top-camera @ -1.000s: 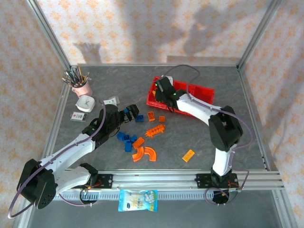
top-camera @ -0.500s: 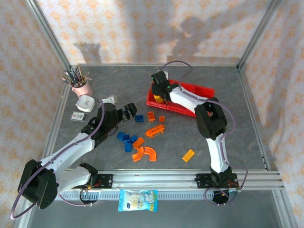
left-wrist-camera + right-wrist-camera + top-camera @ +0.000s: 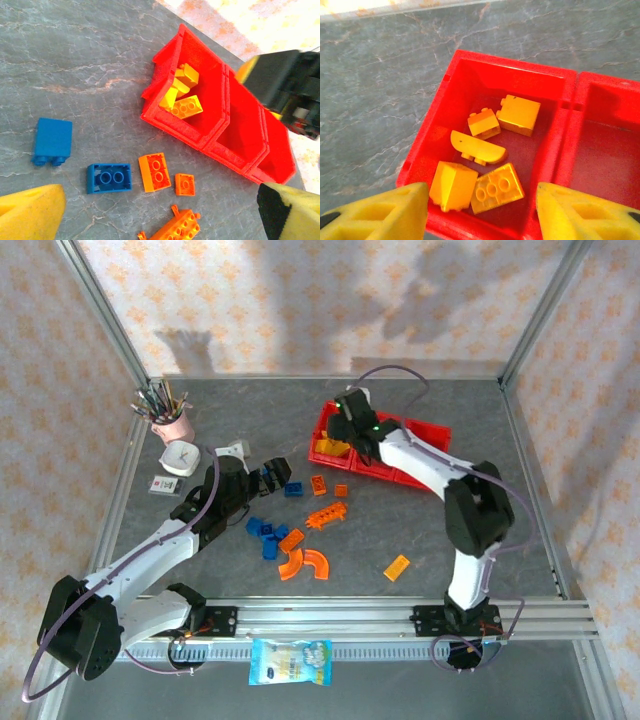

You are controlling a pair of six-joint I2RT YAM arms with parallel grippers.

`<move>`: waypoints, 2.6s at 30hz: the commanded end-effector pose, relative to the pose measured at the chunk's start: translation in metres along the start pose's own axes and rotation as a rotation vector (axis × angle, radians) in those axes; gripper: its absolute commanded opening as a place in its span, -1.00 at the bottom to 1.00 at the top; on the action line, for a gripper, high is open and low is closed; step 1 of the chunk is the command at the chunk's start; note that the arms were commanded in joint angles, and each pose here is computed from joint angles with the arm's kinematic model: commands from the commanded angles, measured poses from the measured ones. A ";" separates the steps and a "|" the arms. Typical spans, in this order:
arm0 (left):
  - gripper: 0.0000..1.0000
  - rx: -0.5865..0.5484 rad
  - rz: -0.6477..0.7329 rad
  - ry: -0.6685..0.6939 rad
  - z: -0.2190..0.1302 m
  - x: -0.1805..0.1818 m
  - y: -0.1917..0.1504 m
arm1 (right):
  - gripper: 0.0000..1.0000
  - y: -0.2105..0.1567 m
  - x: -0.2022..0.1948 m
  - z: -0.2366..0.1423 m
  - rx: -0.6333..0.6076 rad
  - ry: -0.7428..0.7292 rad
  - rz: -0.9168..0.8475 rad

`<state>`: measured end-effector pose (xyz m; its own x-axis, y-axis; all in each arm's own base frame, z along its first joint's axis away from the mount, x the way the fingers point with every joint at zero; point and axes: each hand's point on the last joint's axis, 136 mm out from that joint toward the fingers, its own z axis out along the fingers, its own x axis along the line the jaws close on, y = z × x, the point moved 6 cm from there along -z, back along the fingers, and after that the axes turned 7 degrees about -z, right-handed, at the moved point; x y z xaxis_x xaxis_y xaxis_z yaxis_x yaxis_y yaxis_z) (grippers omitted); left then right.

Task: Sort the legos into containers by color
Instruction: Pick up the lego from the bottom-center of the table.

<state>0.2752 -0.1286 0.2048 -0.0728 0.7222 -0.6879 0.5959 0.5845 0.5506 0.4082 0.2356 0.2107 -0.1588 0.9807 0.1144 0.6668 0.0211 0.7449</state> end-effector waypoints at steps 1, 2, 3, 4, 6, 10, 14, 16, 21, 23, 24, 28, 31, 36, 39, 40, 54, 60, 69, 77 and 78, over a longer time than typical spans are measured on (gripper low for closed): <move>0.98 -0.003 0.013 -0.069 -0.002 -0.019 0.003 | 0.22 -0.009 -0.014 -0.029 0.006 -0.032 0.027; 0.98 0.001 0.020 -0.071 -0.002 -0.020 0.000 | 0.25 -0.015 -0.018 -0.037 0.014 -0.035 0.037; 0.98 0.004 0.026 -0.073 -0.002 -0.022 -0.002 | 0.26 -0.020 -0.021 -0.042 0.022 -0.039 0.043; 0.98 0.010 0.032 -0.076 -0.001 -0.024 -0.005 | 0.28 -0.027 -0.026 -0.049 0.032 -0.044 0.052; 0.98 0.020 0.038 -0.085 -0.001 -0.028 -0.010 | 0.31 -0.041 -0.035 -0.060 0.057 -0.060 0.072; 0.98 0.050 0.047 -0.110 -0.002 -0.034 -0.025 | 0.36 -0.077 -0.052 -0.079 0.134 -0.099 0.102; 0.98 0.072 0.045 -0.125 -0.003 -0.035 -0.037 | 0.41 -0.118 -0.068 -0.098 0.211 -0.171 0.129; 0.98 0.081 0.041 -0.131 -0.005 -0.036 -0.044 | 0.44 -0.138 -0.073 -0.108 0.240 -0.193 0.146; 0.98 0.115 0.024 -0.147 -0.005 -0.037 -0.059 | 0.54 -0.184 -0.082 -0.128 0.320 -0.270 0.194; 0.99 0.129 0.022 -0.156 -0.005 -0.039 -0.066 | 0.58 -0.204 -0.083 -0.133 0.352 -0.290 0.220; 0.98 0.136 0.021 -0.158 -0.004 -0.039 -0.069 | 0.59 -0.212 -0.083 -0.134 0.366 -0.296 0.231; 0.98 0.159 0.032 -0.149 -0.001 -0.040 -0.079 | 0.62 -0.241 -0.083 -0.141 0.404 -0.312 0.278; 0.98 0.169 0.036 -0.146 0.002 -0.040 -0.082 | 0.62 -0.258 -0.083 -0.143 0.431 -0.325 0.307; 0.98 0.173 0.041 -0.142 0.005 -0.040 -0.084 | 0.57 -0.277 -0.075 -0.142 0.453 -0.274 0.353; 0.98 0.182 0.046 -0.141 0.006 -0.040 -0.085 | 0.56 -0.285 -0.074 -0.143 0.461 -0.312 0.347; 0.98 0.182 0.047 -0.138 0.006 -0.039 -0.086 | 0.55 -0.286 -0.073 -0.142 0.461 -0.312 0.349; 0.98 0.168 0.052 -0.121 0.004 -0.035 -0.085 | 0.17 -0.283 -0.051 -0.127 0.475 -0.266 0.308; 0.98 0.170 0.060 -0.115 0.007 -0.035 -0.085 | -0.05 -0.290 -0.058 -0.129 0.494 -0.283 0.282; 0.98 0.179 0.064 -0.115 0.009 -0.037 -0.086 | -0.34 -0.281 -0.055 -0.128 0.466 -0.286 0.238; 0.98 0.153 0.079 -0.103 0.004 -0.037 -0.081 | -0.42 -0.249 -0.042 -0.129 0.378 -0.250 0.205; 0.98 0.147 0.085 -0.100 0.003 -0.039 -0.079 | -0.42 -0.243 -0.041 -0.129 0.358 -0.244 0.203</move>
<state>0.2323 -0.2052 0.1714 0.0314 0.7118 -0.7017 0.7398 0.4555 0.4952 0.1460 0.1629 0.0953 0.1648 0.9850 0.0515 0.9156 -0.1722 0.3633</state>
